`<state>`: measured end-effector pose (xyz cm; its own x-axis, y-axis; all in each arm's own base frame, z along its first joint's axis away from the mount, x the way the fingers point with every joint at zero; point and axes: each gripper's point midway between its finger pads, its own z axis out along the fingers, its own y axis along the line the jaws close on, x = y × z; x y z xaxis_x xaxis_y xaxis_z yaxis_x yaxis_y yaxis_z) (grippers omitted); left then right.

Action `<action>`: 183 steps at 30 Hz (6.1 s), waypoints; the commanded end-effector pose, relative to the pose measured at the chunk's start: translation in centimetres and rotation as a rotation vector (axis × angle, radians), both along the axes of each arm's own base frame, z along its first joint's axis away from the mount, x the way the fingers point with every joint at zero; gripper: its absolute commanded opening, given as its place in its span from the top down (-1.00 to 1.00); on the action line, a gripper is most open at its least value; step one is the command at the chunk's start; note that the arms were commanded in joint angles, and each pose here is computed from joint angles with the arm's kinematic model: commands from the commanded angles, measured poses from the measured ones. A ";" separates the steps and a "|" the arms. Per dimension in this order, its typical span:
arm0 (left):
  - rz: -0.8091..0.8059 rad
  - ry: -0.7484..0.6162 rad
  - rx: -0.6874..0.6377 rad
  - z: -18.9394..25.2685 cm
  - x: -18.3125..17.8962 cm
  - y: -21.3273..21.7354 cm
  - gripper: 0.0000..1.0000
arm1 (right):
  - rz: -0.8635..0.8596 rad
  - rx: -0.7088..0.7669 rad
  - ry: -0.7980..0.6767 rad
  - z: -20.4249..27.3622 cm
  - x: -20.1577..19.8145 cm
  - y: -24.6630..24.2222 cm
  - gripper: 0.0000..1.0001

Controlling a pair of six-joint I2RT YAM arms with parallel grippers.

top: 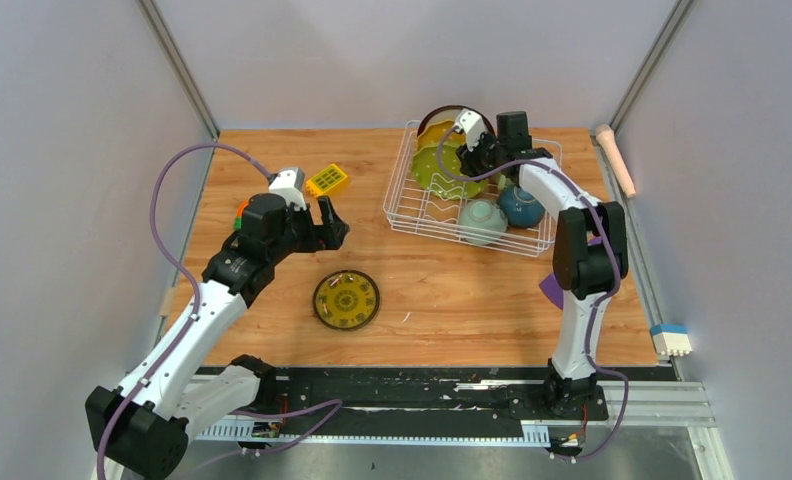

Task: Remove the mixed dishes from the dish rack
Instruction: Pick up the plate from the dish rack, then place the plate at the center of the board.

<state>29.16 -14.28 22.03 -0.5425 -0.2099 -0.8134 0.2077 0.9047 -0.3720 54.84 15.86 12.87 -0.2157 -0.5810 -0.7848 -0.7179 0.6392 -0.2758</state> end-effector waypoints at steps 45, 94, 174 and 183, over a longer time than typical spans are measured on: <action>0.040 -0.071 -0.163 1.3 -3.3 0.6 -1.00 | 0.065 0.361 -0.382 25.1 -14.7 4.0 1.00; -0.326 0.152 -0.587 -5.0 -9.1 -6.9 -1.00 | 0.112 1.171 0.860 10.7 -37.0 12.1 1.00; -0.338 0.433 -0.587 -10.7 -5.9 -12.9 1.00 | -1.004 1.033 0.325 3.2 -29.8 -2.6 -1.00; -0.348 0.511 -0.505 -14.0 -4.7 -15.8 1.00 | -1.015 1.052 0.285 3.8 -29.7 -3.3 -1.00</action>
<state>22.20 -27.33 4.95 -0.9428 -0.2559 -0.2135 0.0207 0.5943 -0.8040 24.64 13.13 15.13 -0.4402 0.6791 -0.5874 0.2032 0.7125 0.6716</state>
